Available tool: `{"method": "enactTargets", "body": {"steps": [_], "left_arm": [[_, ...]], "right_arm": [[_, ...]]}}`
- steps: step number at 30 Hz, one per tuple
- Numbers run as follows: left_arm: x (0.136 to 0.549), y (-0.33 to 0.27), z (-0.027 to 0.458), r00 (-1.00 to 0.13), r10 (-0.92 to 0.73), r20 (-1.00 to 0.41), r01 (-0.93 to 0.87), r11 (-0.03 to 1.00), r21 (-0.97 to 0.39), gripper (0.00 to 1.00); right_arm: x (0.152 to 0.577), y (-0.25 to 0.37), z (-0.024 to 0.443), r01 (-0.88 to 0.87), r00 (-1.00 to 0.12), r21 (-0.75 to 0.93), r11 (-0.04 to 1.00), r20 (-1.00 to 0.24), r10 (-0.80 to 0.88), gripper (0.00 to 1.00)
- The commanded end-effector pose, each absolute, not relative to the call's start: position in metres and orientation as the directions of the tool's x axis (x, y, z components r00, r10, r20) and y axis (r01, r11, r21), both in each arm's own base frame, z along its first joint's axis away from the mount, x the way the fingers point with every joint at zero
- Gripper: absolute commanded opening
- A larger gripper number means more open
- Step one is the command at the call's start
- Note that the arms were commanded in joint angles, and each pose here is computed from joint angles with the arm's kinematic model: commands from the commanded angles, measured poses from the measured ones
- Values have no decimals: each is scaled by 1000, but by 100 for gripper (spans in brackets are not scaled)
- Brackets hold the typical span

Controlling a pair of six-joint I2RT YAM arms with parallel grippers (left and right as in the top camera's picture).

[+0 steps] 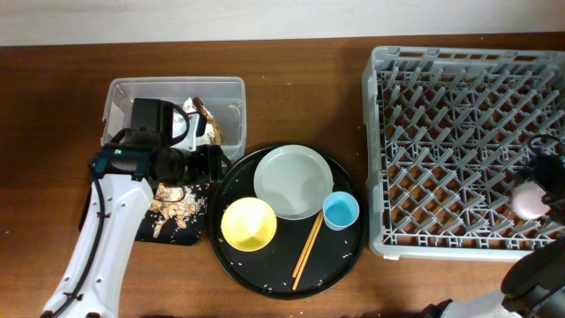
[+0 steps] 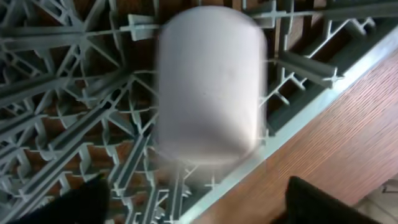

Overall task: Sort waste into correct bins and load items into the dishwasher rack
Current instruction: 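Place the pink cup upside down in the dish rack with the right gripper, then grasp the blue cup with the left gripper and pass it to the right gripper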

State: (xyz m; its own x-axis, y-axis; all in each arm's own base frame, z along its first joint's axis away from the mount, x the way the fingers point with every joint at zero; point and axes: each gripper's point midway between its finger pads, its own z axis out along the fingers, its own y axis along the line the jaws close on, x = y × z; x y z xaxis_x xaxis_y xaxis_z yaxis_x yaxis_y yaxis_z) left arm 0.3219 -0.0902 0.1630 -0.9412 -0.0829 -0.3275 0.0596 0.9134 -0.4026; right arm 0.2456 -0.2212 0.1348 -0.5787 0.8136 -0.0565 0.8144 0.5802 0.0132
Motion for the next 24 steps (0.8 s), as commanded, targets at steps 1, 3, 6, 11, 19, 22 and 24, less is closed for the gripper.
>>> {"method": "enactTargets", "body": {"steps": [1,3,6,11,19,22,24], "left_arm": [[323,-87,169,-932,-72,-355,77,918,-389,68],[323,-88,169,-932,-72,-355,78,918,-389,69],[324,-99,171,-927,-41,-373,116,914,-389,69],[327,-167,181,-870,119,-479,330,862,-384,69],[291,-290,115,-808,410,-423,571,724,-388,69],[279,-316,80,-791,477,-382,606,694,-388,62],[272,-321,60,-794,503,-341,607,694,-389,55]], "right_arm": [[256,-220,140,817,-567,77,571,-70,821,100],[262,-210,142,809,-570,138,571,-47,820,98],[270,-189,159,762,-607,246,599,-54,793,96],[287,-121,210,558,-760,283,780,-202,617,96],[303,-43,216,322,-896,248,914,-232,378,97],[303,-42,216,313,-900,246,917,-233,369,98],[303,-42,216,313,-900,246,917,-232,369,98]]}}
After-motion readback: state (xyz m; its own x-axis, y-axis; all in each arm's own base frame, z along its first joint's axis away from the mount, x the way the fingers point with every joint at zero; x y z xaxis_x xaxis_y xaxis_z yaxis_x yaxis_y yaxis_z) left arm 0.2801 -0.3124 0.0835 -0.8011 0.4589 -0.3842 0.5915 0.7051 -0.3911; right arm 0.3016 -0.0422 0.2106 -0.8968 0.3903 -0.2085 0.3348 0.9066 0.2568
